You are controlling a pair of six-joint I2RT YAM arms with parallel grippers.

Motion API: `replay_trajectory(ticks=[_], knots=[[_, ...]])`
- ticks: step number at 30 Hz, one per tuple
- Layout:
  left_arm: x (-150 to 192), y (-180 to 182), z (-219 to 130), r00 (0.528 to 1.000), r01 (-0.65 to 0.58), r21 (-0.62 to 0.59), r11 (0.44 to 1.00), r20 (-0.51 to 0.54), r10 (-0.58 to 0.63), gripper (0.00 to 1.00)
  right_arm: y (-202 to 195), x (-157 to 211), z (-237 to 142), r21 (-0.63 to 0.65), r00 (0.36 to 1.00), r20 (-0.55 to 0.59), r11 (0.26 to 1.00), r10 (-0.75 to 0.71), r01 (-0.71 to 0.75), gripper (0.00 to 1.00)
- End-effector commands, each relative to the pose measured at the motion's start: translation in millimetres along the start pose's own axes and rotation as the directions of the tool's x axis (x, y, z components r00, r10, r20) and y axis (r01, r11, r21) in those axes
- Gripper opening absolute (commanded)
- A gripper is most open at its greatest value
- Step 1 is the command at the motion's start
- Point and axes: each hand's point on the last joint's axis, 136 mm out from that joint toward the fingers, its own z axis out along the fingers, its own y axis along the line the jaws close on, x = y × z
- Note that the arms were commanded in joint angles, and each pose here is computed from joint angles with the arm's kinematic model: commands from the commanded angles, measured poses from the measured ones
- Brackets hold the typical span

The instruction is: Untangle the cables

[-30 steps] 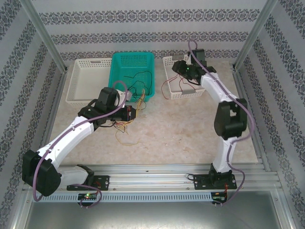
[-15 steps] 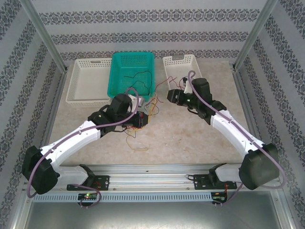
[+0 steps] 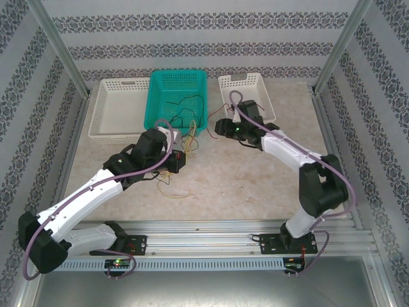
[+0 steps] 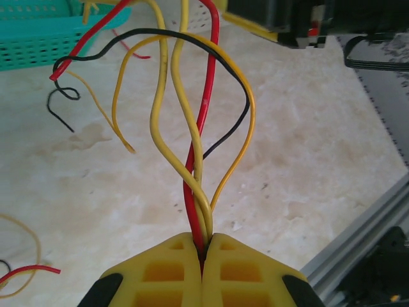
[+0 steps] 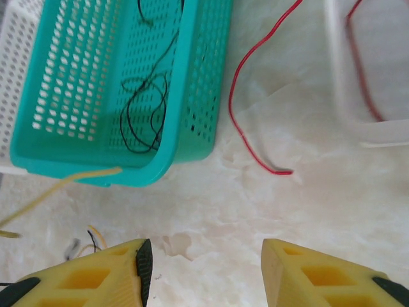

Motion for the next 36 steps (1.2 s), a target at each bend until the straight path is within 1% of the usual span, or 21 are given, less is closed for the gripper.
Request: replay_trajectory(ticks=[1, 5, 10, 14, 20, 23, 28, 32, 34, 36], knots=[[-3, 14, -17, 0.998, -0.069, -0.089, 0.994, 0.003, 0.07, 0.0, -1, 3, 31, 0.024, 0.999, -0.011, 0.999, -0.038, 0.038, 0.48], [-4, 26, -25, 0.996, -0.09, -0.136, 0.987, 0.012, 0.092, 0.0, -6, 16, 64, 0.073, 0.993, -0.05, 0.991, -0.106, 0.109, 0.48], [-6, 35, -28, 0.995, -0.087, -0.156, 0.984, 0.035, 0.094, 0.0, -26, 15, 89, 0.152, 0.987, -0.038, 0.975, -0.157, 0.161, 0.47], [-4, 38, -23, 0.995, -0.089, -0.159, 0.983, 0.029, 0.095, 0.0, -35, 12, 103, 0.191, 0.981, -0.026, 0.962, -0.194, 0.195, 0.46], [-7, 43, -25, 0.993, -0.101, -0.181, 0.978, 0.036, 0.109, 0.0, -41, 4, 120, 0.244, 0.961, 0.012, 0.933, -0.277, 0.266, 0.46], [-7, 44, -25, 0.993, -0.106, -0.184, 0.977, 0.035, 0.114, 0.0, -43, 6, 129, 0.232, 0.965, -0.014, 0.938, -0.262, 0.258, 0.46], [-7, 46, -24, 0.993, -0.11, -0.189, 0.976, 0.03, 0.118, 0.0, -38, 10, 135, 0.227, 0.964, -0.019, 0.938, -0.265, 0.262, 0.44], [-7, 46, -22, 0.993, -0.105, -0.182, 0.978, 0.025, 0.111, 0.0, -44, 14, 141, 0.243, 0.968, -0.051, 0.937, -0.246, 0.251, 0.41], [-7, 47, -22, 0.994, -0.104, -0.183, 0.978, 0.023, 0.11, 0.0, -47, 16, 143, 0.25, 0.97, -0.054, 0.937, -0.237, 0.243, 0.37], [-7, 47, -22, 0.994, -0.103, -0.18, 0.978, 0.023, 0.109, 0.0, -50, 17, 143, 0.264, 0.972, -0.056, 0.935, -0.23, 0.236, 0.3]])
